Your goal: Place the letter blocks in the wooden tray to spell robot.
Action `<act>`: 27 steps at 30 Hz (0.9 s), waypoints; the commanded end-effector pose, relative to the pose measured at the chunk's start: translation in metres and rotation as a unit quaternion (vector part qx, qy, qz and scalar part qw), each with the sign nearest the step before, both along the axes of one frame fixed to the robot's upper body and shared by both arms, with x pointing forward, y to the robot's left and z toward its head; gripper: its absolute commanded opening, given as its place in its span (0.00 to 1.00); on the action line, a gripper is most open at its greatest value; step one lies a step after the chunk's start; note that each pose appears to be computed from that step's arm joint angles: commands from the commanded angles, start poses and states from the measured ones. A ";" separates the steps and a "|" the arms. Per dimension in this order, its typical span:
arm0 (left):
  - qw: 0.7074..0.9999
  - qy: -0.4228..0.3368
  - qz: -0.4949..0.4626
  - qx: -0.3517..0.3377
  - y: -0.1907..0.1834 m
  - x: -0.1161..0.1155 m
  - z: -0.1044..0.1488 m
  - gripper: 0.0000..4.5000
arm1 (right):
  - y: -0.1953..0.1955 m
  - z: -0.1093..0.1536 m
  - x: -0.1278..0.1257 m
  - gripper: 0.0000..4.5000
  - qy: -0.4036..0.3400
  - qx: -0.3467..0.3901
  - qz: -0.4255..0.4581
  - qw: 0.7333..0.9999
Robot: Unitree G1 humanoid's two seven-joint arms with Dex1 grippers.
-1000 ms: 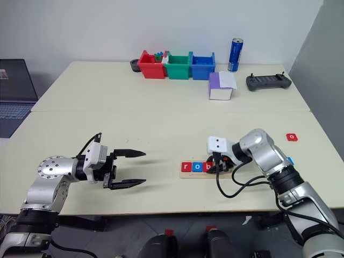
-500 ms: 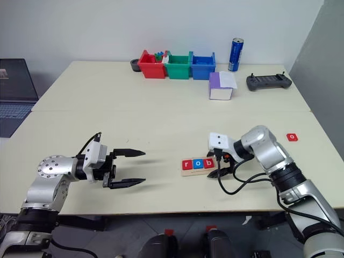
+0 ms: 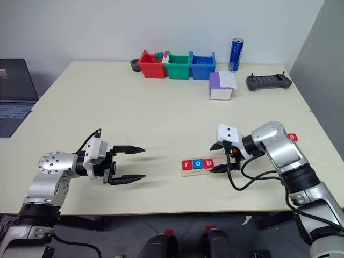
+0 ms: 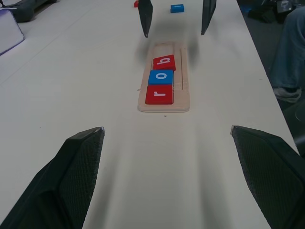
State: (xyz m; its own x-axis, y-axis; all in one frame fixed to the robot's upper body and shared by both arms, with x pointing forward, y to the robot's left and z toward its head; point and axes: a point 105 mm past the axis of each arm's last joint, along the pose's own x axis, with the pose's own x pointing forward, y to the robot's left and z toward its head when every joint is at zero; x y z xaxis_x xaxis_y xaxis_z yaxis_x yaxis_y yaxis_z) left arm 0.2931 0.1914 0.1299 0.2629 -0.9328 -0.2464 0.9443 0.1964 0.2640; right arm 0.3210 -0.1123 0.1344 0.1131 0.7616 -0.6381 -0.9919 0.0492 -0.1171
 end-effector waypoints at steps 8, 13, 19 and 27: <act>1.000 -0.016 0.000 0.003 0.002 -0.007 0.007 1.00 | 0.011 -0.013 -0.003 0.31 0.000 0.001 0.020 1.000; 1.000 -0.015 0.003 0.004 0.002 -0.010 0.008 1.00 | 0.012 -0.019 -0.003 0.00 0.003 -0.003 0.019 1.000; 1.000 -0.014 0.006 0.006 0.002 -0.011 0.011 1.00 | 0.014 -0.026 0.004 0.00 -0.003 -0.009 0.014 1.000; 1.000 -0.016 0.008 0.009 0.003 -0.010 0.013 1.00 | 0.019 -0.024 0.009 0.00 -0.013 -0.004 0.011 1.000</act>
